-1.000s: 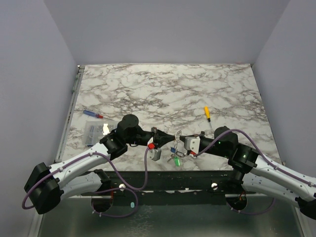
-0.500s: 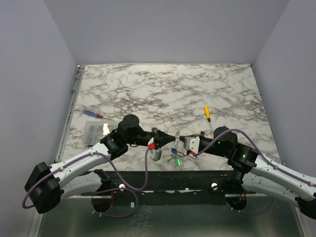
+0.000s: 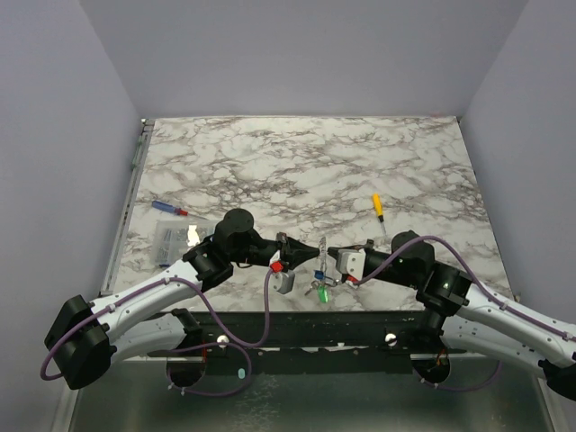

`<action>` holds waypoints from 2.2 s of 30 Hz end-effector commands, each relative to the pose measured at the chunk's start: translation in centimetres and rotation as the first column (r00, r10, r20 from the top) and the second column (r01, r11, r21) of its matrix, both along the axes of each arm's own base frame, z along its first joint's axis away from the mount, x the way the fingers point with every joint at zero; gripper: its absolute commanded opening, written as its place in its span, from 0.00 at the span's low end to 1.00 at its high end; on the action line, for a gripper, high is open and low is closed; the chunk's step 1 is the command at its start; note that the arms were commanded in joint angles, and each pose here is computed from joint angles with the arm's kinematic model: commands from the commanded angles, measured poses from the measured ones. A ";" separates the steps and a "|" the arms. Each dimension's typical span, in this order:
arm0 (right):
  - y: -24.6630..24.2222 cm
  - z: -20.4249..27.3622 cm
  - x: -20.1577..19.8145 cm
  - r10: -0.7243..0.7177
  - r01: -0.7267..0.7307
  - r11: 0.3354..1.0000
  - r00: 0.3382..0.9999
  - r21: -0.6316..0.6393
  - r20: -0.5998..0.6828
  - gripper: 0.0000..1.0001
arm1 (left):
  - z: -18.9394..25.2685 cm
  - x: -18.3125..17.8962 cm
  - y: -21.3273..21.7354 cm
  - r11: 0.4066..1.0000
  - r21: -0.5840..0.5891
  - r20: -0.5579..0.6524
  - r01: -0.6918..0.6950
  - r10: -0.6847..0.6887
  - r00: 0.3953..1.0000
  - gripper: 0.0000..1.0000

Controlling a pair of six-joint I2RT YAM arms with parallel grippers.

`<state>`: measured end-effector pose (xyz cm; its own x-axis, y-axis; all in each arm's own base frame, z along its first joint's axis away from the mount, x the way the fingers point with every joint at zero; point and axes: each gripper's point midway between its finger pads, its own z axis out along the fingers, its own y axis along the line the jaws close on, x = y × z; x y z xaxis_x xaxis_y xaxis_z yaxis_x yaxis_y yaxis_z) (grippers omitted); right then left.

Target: Put the keys on the keyring

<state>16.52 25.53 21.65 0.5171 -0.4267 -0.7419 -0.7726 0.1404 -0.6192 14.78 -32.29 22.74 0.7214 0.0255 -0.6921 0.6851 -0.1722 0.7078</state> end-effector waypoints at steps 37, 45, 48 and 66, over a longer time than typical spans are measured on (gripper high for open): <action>-0.3 3.5 0.2 -0.037 0.030 0.991 0.998 0.129 0.052 0.01 | -0.2 0.4 -0.1 1.000 0.007 0.024 -0.027 0.027 0.999 0.01; -0.3 3.8 0.1 -0.036 0.028 0.990 0.998 0.137 0.051 0.01 | -0.2 0.6 0.0 0.999 0.009 0.025 -0.040 0.040 0.999 0.07; -0.3 3.8 0.1 -0.035 0.027 0.990 0.998 0.138 0.051 0.01 | -0.2 0.7 0.0 0.999 0.010 0.026 -0.043 0.043 0.999 0.15; -0.3 4.3 0.0 -0.034 0.025 0.987 0.998 0.161 0.049 0.01 | 1.5 1.1 -0.1 0.995 -0.060 0.018 -0.076 0.077 0.997 0.29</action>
